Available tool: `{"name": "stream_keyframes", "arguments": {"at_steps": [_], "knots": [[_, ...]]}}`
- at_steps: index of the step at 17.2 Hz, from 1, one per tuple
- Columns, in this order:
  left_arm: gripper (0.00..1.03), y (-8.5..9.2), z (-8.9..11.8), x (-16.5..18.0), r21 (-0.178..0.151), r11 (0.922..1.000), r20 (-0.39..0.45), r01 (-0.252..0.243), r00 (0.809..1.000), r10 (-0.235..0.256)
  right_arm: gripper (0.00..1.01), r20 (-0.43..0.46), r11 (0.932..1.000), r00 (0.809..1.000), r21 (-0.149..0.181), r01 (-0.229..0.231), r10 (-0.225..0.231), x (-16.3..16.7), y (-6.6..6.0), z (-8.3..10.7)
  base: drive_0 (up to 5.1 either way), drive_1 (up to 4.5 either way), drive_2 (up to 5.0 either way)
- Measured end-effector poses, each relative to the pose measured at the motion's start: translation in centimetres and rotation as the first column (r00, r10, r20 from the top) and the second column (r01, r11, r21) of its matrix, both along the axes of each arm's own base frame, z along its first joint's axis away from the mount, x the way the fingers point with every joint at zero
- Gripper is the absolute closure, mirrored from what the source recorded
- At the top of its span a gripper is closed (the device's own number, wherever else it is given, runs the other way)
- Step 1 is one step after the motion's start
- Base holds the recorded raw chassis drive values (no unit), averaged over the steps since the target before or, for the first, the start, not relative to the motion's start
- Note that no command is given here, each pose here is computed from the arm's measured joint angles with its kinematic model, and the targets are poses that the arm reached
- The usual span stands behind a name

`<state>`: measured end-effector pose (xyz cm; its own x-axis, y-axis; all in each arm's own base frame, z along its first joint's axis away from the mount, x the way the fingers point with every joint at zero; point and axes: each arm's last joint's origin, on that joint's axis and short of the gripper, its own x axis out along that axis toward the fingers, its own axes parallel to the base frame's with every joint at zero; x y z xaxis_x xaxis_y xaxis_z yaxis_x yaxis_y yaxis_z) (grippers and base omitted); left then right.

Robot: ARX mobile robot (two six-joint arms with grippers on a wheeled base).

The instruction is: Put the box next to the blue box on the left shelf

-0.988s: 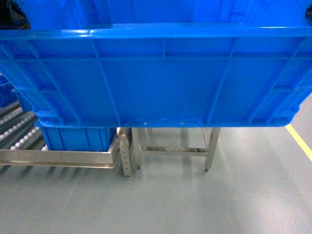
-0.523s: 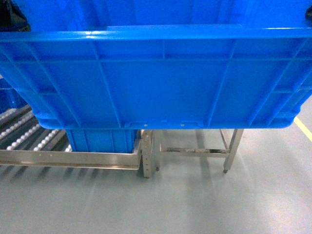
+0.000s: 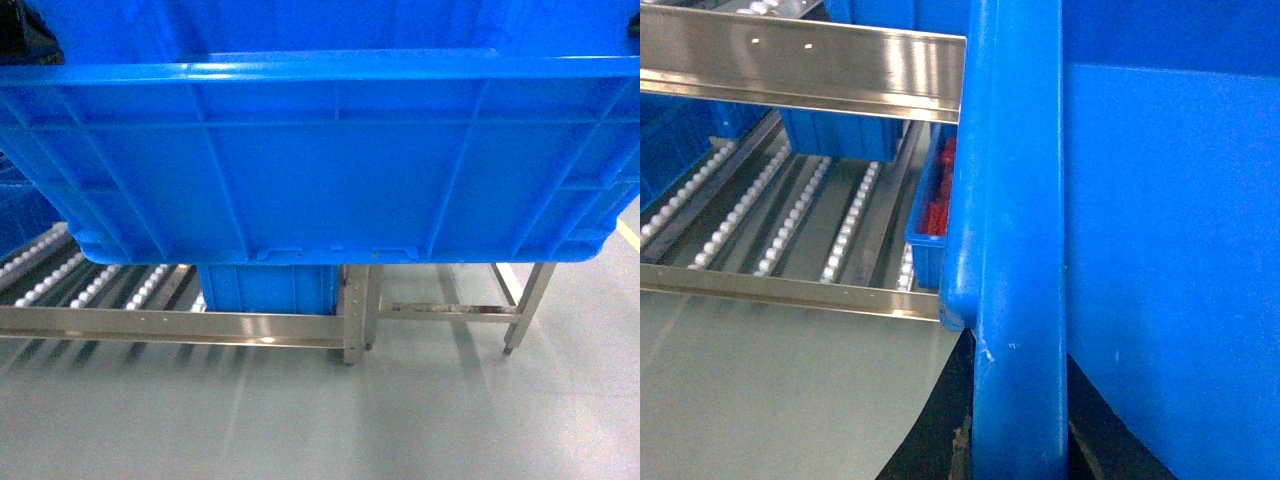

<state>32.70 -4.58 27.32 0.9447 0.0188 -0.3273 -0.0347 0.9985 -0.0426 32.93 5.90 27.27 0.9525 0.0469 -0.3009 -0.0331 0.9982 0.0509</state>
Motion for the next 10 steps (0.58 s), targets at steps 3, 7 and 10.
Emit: {"name": "stream_keyframes", "arguments": {"at_steps": [3, 7, 10], "knots": [[0.95, 0.0, 0.01, 0.0, 0.002, 1.0, 0.0, 0.0, 1.0, 0.0, 0.93, 0.0, 1.0, 1.0, 0.002, -0.003, 0.003, 0.0, 0.01, 0.0, -5.0, 2.46, 2.5], [0.95, 0.0, 0.03, 0.01, 0.002, 1.0, 0.003, 0.001, 1.0, -0.001, 0.93, 0.002, 1.0, 1.0, 0.002, -0.002, 0.002, 0.01, 0.01, 0.02, -5.0, 2.41, 2.4], [0.95, 0.0, 0.03, 0.01, 0.002, 1.0, 0.003, 0.0, 1.0, 0.0, 0.93, 0.002, 1.0, 1.0, 0.001, -0.002, 0.002, 0.01, 0.01, 0.02, -5.0, 2.36, 2.4]]}}
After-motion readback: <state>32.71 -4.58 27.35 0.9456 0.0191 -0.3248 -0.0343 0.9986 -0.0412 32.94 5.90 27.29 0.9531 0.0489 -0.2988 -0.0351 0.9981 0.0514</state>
